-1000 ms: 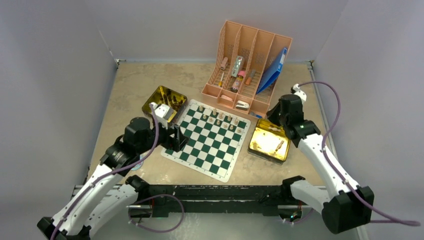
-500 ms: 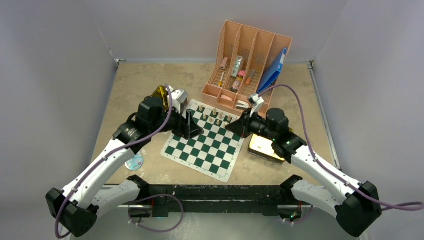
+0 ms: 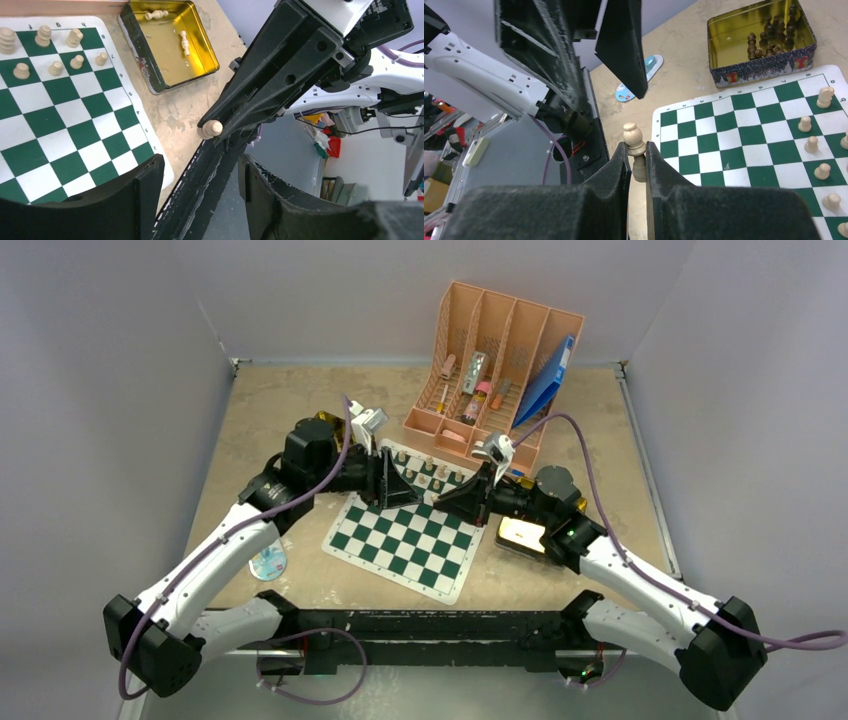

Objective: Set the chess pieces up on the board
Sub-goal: Pick up the chess piece from the storage box.

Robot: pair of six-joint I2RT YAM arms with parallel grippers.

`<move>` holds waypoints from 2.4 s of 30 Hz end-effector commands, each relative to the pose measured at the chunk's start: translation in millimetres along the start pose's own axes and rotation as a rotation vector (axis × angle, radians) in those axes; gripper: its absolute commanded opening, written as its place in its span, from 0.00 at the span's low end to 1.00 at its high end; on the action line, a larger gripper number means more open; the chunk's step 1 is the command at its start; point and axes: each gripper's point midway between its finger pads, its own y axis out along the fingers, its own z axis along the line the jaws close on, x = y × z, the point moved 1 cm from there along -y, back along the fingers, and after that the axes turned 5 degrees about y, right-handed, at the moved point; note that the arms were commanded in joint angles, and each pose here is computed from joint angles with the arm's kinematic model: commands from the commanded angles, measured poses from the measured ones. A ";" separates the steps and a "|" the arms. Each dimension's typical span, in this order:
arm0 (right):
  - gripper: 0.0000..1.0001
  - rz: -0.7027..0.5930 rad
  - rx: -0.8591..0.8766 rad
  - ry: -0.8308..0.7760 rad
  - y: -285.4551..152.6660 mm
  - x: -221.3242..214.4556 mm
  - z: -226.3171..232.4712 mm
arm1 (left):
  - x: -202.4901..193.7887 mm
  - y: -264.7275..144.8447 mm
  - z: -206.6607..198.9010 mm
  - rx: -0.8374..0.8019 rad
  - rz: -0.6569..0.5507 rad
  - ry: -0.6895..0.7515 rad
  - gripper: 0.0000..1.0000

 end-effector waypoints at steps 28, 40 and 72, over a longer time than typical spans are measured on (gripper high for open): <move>0.10 -0.033 0.093 -0.032 13.1 14.1 24.0 | 2.6 21.5 -5.5 -0.118 0.048 -0.091 0.35; 0.10 -0.028 0.082 -0.015 17.8 12.1 20.0 | -9.8 25.2 -5.8 -0.148 0.081 -0.108 0.30; 0.96 -0.028 -0.169 0.015 -4.6 -2.5 -14.8 | 39.5 43.1 86.6 0.416 -0.057 0.080 0.00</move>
